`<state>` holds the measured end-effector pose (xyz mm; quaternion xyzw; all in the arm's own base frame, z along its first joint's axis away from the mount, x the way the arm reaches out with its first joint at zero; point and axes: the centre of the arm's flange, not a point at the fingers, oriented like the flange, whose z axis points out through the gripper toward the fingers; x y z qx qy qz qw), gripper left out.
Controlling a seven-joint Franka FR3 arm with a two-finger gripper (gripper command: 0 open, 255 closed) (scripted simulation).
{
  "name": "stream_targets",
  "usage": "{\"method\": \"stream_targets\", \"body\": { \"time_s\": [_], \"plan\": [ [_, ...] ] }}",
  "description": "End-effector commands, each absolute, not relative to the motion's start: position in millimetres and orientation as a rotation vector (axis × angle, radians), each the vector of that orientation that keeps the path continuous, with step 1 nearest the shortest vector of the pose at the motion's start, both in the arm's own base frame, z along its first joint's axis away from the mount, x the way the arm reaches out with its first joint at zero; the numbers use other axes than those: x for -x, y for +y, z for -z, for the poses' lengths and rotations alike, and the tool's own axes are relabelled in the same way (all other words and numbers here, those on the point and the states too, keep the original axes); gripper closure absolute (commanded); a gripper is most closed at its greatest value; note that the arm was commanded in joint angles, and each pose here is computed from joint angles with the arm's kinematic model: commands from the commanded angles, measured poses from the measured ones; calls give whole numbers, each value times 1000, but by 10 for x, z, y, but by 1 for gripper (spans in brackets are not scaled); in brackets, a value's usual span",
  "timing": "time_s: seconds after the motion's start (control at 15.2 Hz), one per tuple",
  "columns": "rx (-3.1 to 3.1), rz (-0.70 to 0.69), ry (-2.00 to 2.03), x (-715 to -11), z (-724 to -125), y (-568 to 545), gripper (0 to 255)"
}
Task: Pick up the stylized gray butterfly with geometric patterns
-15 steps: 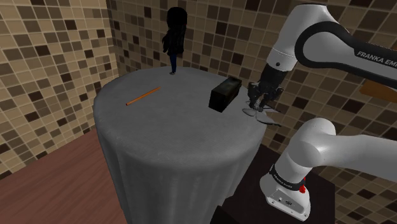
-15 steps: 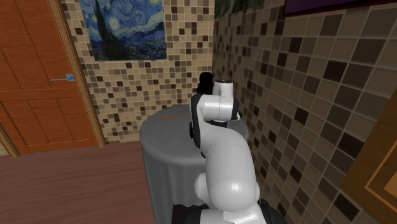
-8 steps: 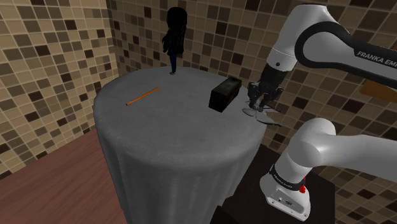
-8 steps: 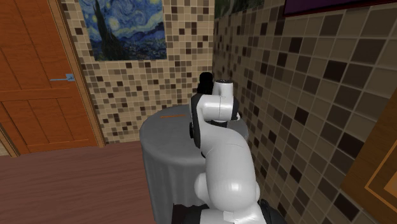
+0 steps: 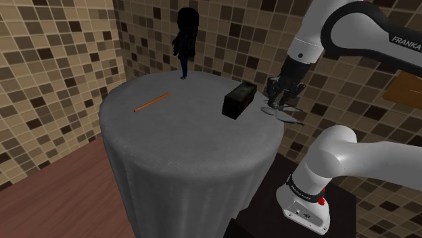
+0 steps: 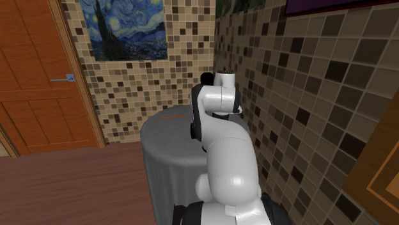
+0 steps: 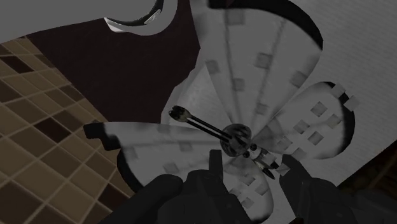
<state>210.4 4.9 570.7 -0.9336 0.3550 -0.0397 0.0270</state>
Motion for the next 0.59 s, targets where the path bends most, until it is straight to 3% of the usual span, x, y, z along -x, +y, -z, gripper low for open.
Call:
{"method": "stream_targets", "body": {
  "time_s": [0.0, 0.53],
  "plan": [
    [2884, 122, 1097, -2096, -5809, 34, 255],
    [2884, 122, 1097, -2096, -6134, 34, 255]
  ]
}}
